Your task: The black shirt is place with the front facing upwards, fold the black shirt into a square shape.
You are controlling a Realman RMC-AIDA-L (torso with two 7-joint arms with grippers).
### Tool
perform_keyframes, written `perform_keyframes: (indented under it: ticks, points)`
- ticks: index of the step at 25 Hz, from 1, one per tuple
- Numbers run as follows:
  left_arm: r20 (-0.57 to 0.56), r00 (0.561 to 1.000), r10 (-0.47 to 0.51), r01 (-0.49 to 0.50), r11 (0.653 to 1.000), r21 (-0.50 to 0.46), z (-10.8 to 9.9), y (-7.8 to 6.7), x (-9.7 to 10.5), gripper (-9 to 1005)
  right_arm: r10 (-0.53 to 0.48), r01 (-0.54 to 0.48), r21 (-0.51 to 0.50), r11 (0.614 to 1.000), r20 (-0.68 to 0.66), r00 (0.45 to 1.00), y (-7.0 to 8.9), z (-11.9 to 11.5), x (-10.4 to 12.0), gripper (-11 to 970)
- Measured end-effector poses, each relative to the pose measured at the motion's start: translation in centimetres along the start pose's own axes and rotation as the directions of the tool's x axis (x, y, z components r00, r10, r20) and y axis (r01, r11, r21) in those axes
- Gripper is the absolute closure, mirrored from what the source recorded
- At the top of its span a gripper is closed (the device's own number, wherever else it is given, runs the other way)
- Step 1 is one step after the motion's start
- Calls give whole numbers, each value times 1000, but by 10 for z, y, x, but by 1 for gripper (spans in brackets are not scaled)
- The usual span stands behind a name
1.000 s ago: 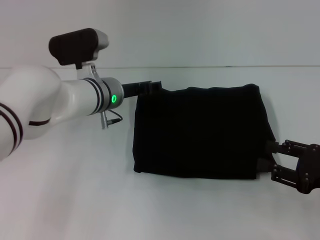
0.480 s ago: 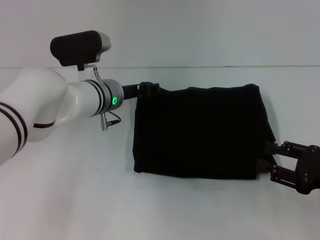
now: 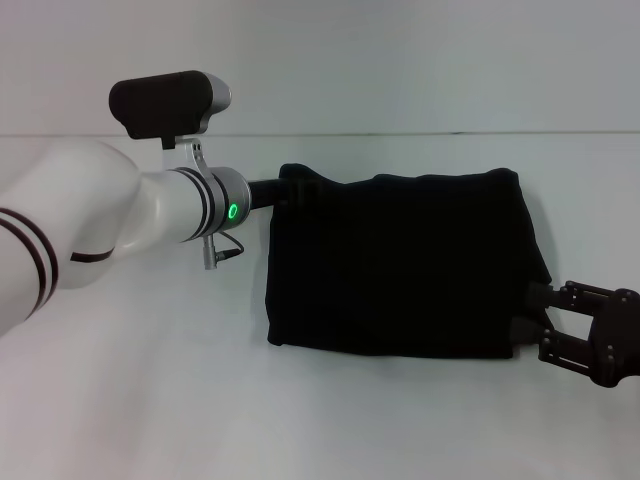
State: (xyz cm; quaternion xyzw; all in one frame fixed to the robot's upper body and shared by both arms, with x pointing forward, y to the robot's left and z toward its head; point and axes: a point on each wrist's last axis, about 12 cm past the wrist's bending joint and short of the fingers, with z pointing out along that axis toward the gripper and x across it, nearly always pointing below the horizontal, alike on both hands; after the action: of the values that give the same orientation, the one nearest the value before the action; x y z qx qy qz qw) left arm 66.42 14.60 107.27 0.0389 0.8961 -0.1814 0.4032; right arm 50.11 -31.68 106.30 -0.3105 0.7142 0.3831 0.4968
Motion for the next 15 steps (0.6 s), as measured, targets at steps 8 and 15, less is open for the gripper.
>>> perform_keyframes:
  ticks: [8,15]
  points:
    - [-24,999,-24,24,1000,-20,-3,14,16,208,-9,9,-45,999,-2,1000,-3,20,-13,356]
    - [-17,995,-94,95,995,21,-6,17,14,345,1,-2,-53,999,-9,1000,-3,23,-15,355]
